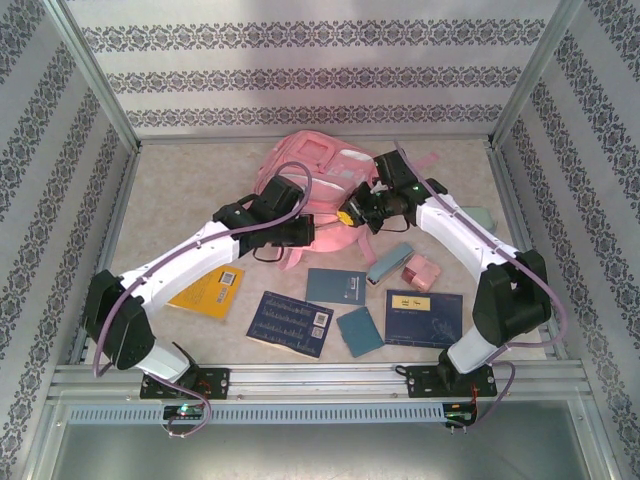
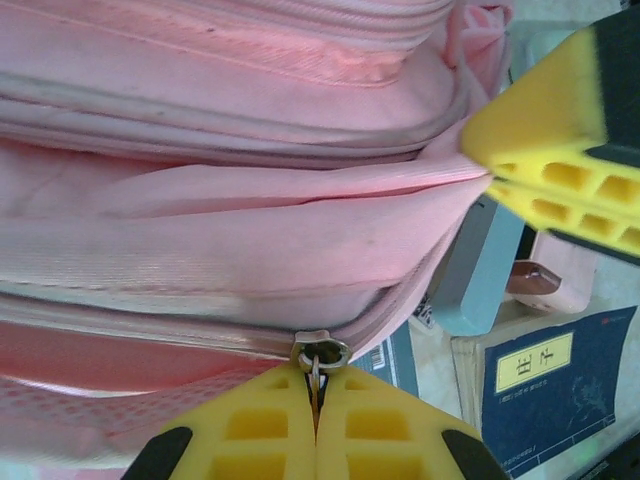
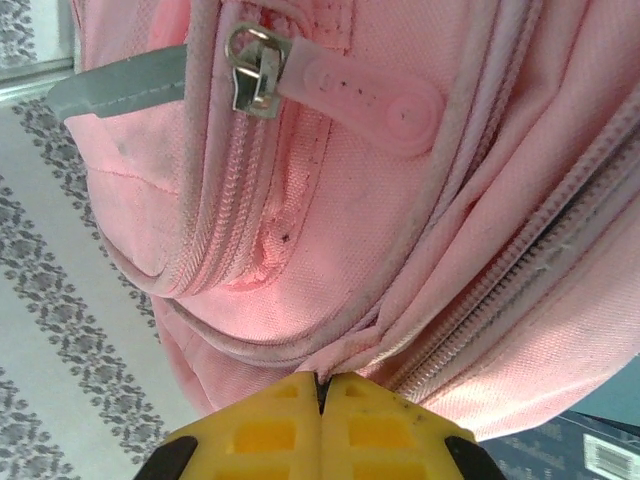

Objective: Pack the student bag

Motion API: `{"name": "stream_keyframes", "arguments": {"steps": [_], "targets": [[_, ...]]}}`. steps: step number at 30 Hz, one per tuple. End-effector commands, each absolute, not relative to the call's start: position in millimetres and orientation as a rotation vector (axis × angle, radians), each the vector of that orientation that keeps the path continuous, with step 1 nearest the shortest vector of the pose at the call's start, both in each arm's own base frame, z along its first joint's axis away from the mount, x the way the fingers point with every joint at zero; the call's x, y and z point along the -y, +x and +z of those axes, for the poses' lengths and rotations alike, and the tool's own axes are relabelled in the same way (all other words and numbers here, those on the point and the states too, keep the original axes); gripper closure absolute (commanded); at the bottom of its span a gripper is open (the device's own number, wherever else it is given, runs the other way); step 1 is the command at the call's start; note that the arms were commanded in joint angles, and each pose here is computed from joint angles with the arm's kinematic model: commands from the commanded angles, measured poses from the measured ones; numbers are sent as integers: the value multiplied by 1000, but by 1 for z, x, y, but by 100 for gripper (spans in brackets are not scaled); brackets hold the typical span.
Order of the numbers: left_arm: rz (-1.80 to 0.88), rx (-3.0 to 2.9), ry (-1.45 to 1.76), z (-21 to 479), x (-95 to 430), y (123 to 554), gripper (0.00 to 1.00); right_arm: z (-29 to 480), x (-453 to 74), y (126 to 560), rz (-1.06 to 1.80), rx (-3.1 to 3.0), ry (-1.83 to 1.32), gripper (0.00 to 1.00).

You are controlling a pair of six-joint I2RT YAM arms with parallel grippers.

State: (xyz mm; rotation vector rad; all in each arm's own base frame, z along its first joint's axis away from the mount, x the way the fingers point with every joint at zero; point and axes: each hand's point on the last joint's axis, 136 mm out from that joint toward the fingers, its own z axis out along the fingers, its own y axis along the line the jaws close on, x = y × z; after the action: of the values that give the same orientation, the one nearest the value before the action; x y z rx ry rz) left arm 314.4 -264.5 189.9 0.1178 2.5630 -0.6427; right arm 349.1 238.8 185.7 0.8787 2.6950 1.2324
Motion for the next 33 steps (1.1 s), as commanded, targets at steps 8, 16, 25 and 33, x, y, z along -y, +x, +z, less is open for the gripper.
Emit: {"name": "stream_keyframes", "arguments": {"steps": [8,16,25,33], "targets": [[-533,-2574,68,187,216,312,100,190,-212,362,1122,-2729,624,100],[-490,-2598,23,174,187,304,100,196,-189,372,1076,-2713,606,100],[-579,-2592,-8,169,179,297,100,196,-182,388,1026,-2700,604,100],[-789,-2500,41,195,218,297,100,202,-194,418,973,-2709,567,49]]}}
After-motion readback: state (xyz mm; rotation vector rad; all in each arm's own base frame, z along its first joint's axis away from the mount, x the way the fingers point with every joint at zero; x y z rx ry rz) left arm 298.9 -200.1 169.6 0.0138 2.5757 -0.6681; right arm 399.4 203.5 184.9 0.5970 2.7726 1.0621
